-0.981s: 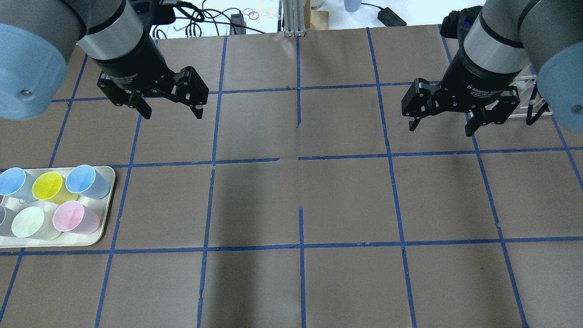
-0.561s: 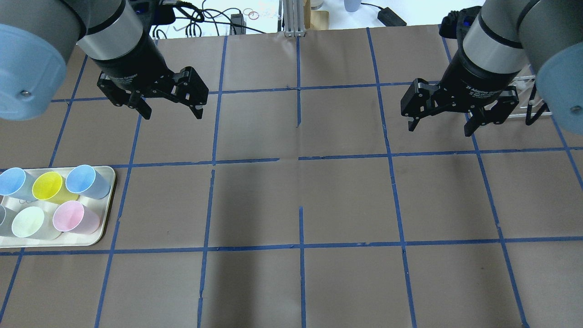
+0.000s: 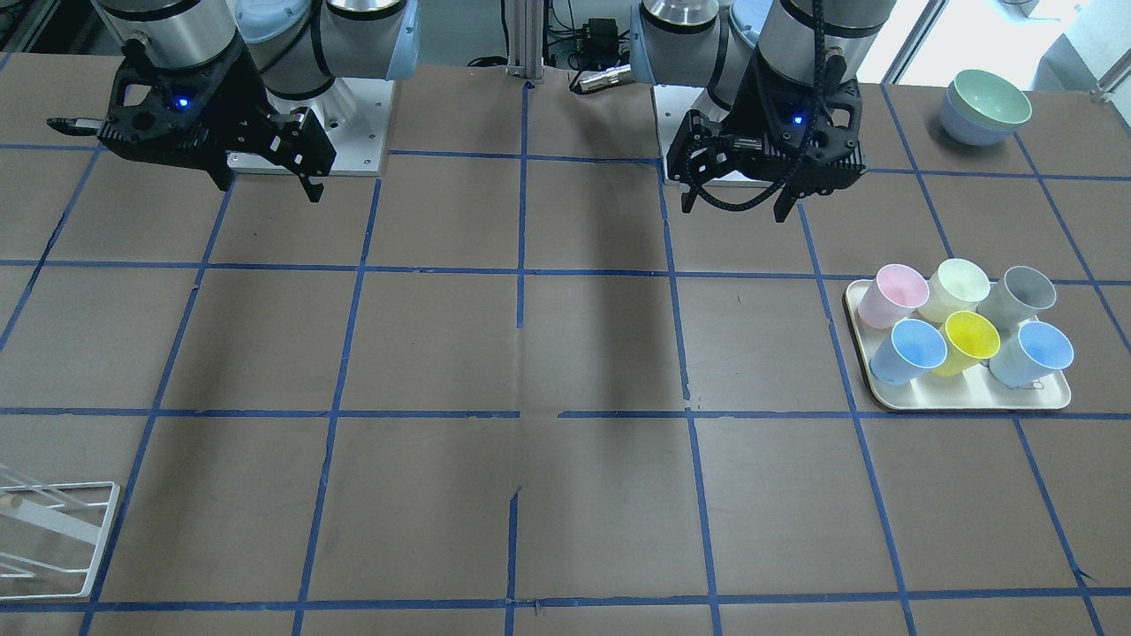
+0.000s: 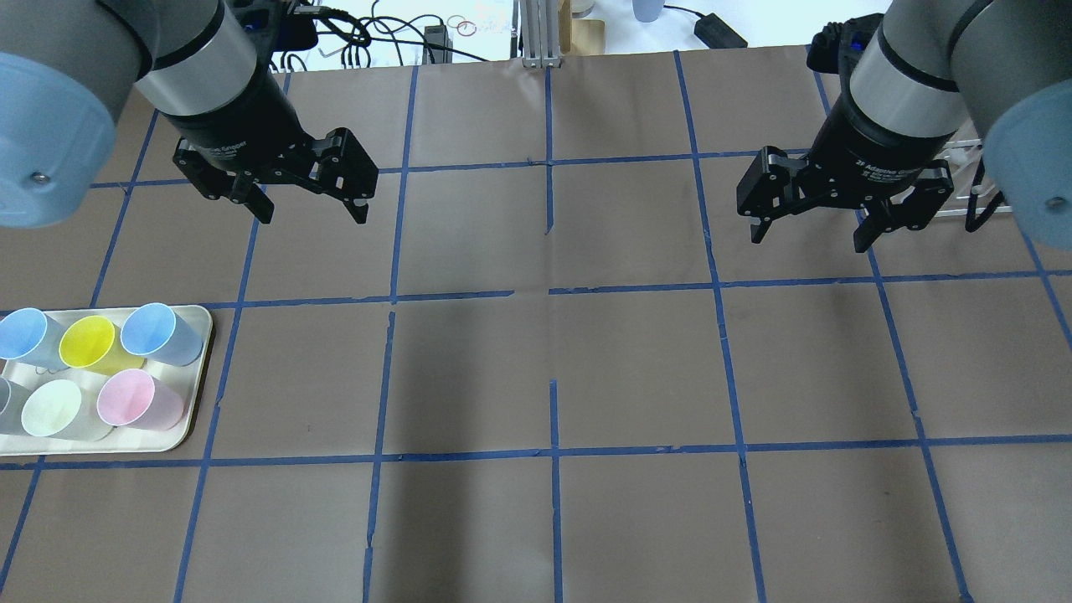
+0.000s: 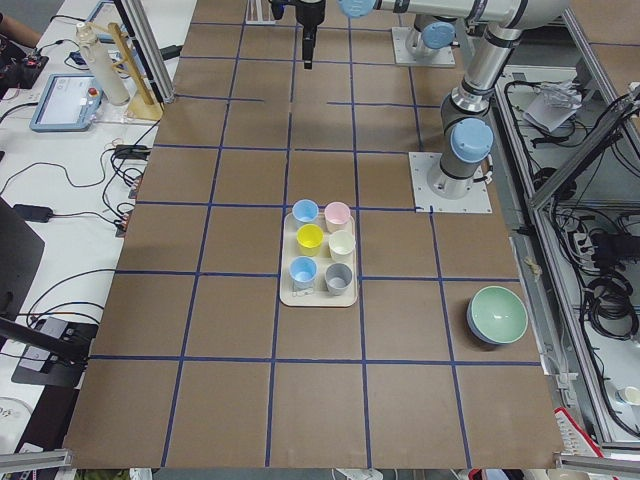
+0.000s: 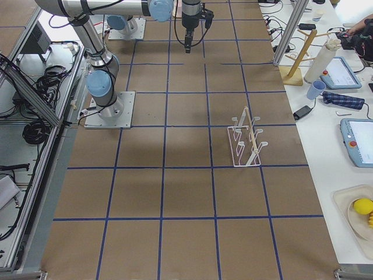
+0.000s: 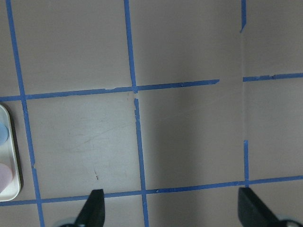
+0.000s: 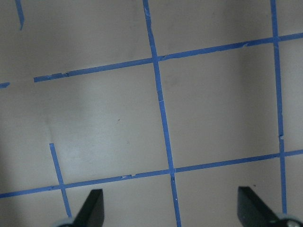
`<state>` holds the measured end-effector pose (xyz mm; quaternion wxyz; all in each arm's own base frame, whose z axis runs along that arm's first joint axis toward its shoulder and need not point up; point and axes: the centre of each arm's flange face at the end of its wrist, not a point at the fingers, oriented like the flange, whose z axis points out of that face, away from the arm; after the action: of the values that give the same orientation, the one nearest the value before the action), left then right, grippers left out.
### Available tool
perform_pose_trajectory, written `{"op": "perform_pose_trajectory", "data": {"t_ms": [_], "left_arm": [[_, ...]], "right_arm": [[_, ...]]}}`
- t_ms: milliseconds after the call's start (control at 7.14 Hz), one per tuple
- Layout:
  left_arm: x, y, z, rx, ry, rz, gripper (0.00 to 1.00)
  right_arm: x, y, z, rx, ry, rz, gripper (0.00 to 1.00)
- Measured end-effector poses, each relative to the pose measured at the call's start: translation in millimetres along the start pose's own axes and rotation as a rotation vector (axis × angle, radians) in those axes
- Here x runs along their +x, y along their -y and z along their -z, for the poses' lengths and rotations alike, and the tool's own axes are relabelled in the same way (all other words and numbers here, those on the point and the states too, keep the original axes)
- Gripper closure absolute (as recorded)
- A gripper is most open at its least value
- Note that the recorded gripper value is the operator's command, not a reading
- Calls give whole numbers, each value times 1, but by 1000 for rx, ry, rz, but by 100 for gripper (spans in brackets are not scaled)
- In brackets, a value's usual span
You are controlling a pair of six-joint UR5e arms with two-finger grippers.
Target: Transfer IKEA cup to right arm and place on rack
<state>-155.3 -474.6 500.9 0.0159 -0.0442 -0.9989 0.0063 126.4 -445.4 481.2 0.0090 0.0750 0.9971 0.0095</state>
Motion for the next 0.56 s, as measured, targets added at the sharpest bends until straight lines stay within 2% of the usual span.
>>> {"op": "perform_pose_trajectory", "data": {"t_ms": [280, 561], "left_arm": [[-36, -2, -4, -25, 6, -93, 0], [-87, -10, -14, -61, 32, -232, 0]], "right_arm": [[0, 0, -1, -1, -1, -3, 0], [0, 0, -1, -3, -2, -4, 0]]}}
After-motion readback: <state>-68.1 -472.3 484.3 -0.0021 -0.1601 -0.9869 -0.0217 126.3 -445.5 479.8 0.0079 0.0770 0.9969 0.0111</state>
